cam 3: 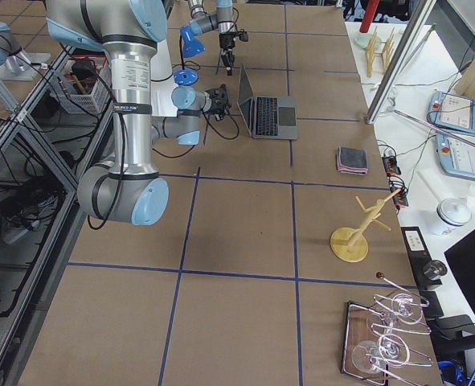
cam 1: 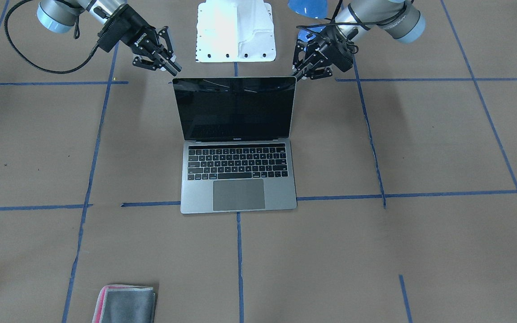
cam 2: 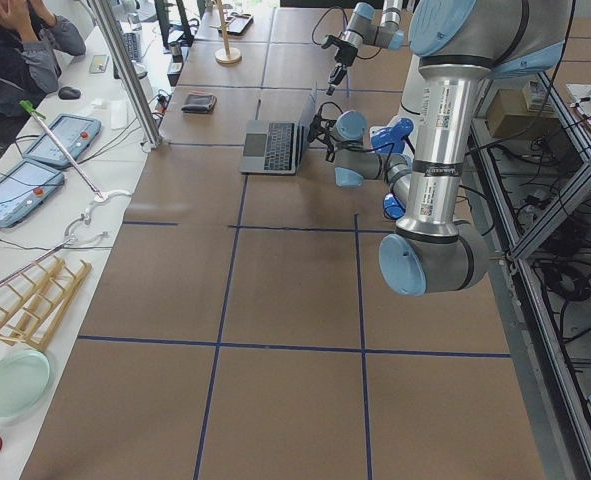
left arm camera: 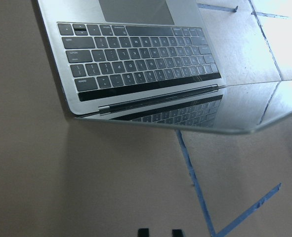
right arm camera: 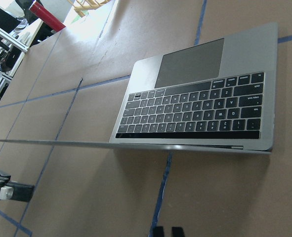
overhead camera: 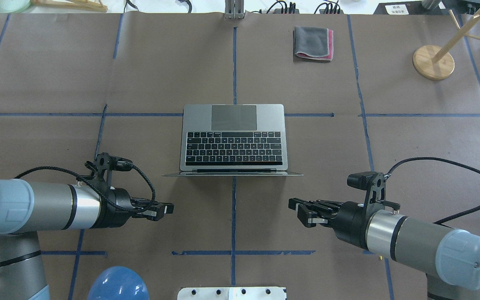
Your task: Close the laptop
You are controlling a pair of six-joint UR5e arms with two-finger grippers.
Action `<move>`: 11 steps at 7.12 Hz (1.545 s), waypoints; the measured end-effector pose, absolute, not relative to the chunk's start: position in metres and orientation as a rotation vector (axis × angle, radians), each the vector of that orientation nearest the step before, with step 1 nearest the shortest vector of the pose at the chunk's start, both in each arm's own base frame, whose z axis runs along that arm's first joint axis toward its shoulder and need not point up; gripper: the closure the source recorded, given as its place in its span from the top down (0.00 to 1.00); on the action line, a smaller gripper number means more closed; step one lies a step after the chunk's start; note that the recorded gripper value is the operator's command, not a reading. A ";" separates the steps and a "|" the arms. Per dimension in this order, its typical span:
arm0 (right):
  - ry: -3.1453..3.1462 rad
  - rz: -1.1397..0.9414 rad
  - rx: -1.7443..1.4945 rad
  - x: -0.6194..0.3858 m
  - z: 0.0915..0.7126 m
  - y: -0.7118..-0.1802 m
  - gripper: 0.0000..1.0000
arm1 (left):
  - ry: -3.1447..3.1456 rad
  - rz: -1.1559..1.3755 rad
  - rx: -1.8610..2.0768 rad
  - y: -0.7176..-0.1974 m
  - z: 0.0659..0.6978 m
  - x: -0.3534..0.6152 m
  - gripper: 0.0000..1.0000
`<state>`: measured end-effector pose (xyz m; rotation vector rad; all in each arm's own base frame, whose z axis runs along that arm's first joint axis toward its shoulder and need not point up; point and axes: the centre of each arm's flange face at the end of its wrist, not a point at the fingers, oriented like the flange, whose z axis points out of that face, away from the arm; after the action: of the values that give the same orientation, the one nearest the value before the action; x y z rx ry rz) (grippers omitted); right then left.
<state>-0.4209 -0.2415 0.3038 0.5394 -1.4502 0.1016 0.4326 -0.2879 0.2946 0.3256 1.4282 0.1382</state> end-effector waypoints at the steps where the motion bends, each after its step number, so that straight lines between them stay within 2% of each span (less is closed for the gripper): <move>1: -1.451 0.112 0.543 -0.429 0.296 -0.244 0.03 | 1.443 0.112 0.308 -0.289 0.288 0.435 0.00; 5: -1.438 0.153 0.580 -0.438 0.286 -0.254 0.02 | 1.465 0.062 0.294 -0.294 0.279 0.433 0.00; 11: -1.377 0.203 0.624 -0.427 0.285 -0.287 0.02 | 1.450 -0.003 0.348 -0.331 0.271 0.413 0.00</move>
<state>-0.4271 -0.2871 0.2854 0.6237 -1.3772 0.2034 0.4134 -0.3307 0.2715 0.3484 1.4505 -0.0034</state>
